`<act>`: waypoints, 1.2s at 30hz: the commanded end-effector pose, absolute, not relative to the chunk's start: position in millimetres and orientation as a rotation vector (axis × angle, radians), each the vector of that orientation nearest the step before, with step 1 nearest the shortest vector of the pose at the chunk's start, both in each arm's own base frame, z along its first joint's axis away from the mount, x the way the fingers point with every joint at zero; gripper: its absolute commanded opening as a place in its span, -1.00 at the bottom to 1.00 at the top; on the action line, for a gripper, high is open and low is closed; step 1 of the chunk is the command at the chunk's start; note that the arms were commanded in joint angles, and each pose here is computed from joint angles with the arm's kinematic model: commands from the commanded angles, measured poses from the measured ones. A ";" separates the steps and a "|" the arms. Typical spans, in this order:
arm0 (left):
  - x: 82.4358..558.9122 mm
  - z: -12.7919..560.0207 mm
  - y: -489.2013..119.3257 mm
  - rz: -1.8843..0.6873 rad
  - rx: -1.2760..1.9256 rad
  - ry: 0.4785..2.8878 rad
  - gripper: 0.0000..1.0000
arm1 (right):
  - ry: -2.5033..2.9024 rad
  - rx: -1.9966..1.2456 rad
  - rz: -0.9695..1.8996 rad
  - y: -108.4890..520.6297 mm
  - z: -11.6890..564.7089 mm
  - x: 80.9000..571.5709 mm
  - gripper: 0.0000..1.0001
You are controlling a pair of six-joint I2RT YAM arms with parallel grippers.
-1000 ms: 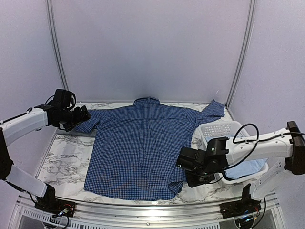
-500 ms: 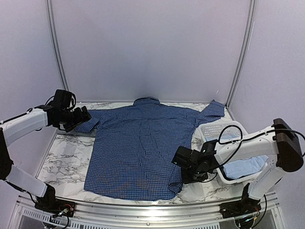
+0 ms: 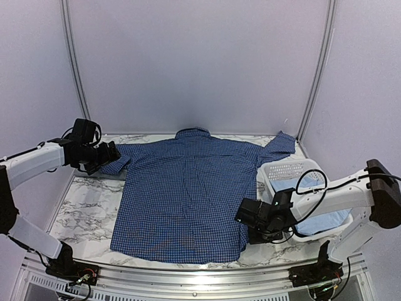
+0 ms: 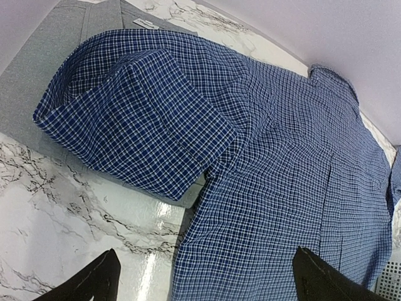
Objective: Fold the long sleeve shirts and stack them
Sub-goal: Flatten out the crumpled shirt at the center of the board.
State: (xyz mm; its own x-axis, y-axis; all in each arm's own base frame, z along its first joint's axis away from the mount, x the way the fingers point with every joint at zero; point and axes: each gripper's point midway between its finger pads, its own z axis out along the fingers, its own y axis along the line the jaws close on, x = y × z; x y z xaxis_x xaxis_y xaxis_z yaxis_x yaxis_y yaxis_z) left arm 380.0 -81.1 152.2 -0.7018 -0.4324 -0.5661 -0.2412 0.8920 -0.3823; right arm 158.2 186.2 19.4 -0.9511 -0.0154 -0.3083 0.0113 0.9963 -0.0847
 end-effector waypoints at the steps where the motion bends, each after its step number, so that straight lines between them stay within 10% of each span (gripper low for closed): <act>1: 384.6 157.4 -84.5 -0.376 -0.458 2.356 0.98 | 2.859 0.017 -0.282 164.8 16.7 150.6 -1.00; 13: 385.5 149.5 -83.4 -0.361 -0.471 2.373 0.98 | 2.778 0.135 -0.324 135.5 72.5 153.1 -0.99; 24: 384.4 144.2 -82.8 -0.354 -0.477 2.385 0.98 | 2.742 0.068 -0.260 150.8 91.9 169.1 -0.51; 36: 390.0 125.9 -67.6 -0.230 -0.531 2.402 0.97 | 2.641 -0.302 0.122 272.7 102.8 225.3 -0.29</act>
State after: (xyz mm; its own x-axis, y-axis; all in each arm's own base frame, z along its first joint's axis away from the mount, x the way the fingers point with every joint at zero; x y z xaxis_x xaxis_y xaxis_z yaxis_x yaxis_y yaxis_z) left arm 383.5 -75.6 128.7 -0.7229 -0.4246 -0.5451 -0.2800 0.9013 -0.3307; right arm 206.1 227.0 112.3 -0.8904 -0.1074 -0.4424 -0.1047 0.9940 -0.0306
